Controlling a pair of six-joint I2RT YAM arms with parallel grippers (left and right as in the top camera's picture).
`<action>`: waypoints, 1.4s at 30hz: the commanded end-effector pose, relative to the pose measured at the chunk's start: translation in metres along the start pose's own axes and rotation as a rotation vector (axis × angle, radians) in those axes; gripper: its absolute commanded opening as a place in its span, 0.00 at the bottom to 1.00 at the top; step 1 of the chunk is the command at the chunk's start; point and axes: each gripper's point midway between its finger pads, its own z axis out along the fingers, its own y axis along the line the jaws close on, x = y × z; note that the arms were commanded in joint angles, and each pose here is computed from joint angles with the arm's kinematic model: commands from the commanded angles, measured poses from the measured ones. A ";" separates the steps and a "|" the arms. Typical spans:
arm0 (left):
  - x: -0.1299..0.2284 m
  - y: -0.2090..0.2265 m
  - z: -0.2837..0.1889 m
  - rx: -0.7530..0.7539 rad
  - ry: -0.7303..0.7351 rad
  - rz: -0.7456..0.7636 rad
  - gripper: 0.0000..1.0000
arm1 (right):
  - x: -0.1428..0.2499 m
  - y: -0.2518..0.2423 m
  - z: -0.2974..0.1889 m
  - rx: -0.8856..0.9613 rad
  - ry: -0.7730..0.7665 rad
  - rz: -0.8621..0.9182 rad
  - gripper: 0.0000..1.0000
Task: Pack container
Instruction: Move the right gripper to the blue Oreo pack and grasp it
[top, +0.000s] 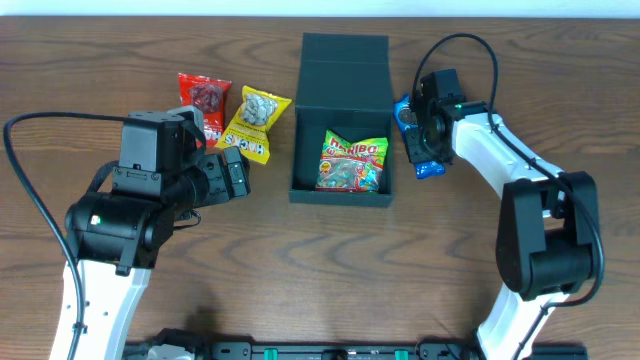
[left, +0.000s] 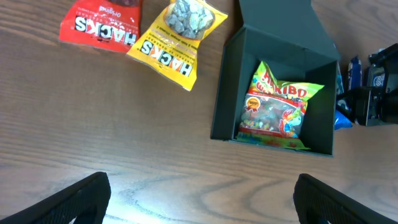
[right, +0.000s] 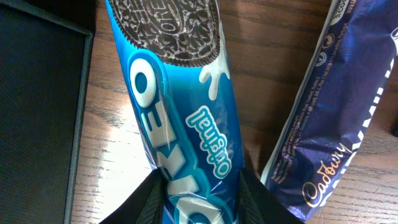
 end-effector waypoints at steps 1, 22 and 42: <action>-0.003 0.003 0.000 -0.013 -0.006 0.017 0.95 | 0.011 0.009 0.016 -0.036 0.048 -0.018 0.18; -0.003 0.003 0.000 -0.013 -0.006 0.017 0.95 | -0.046 0.010 -0.089 -0.070 -0.172 0.029 0.48; -0.006 0.002 0.000 -0.009 -0.018 0.018 0.95 | 0.008 0.024 0.023 -0.073 0.132 -0.050 0.60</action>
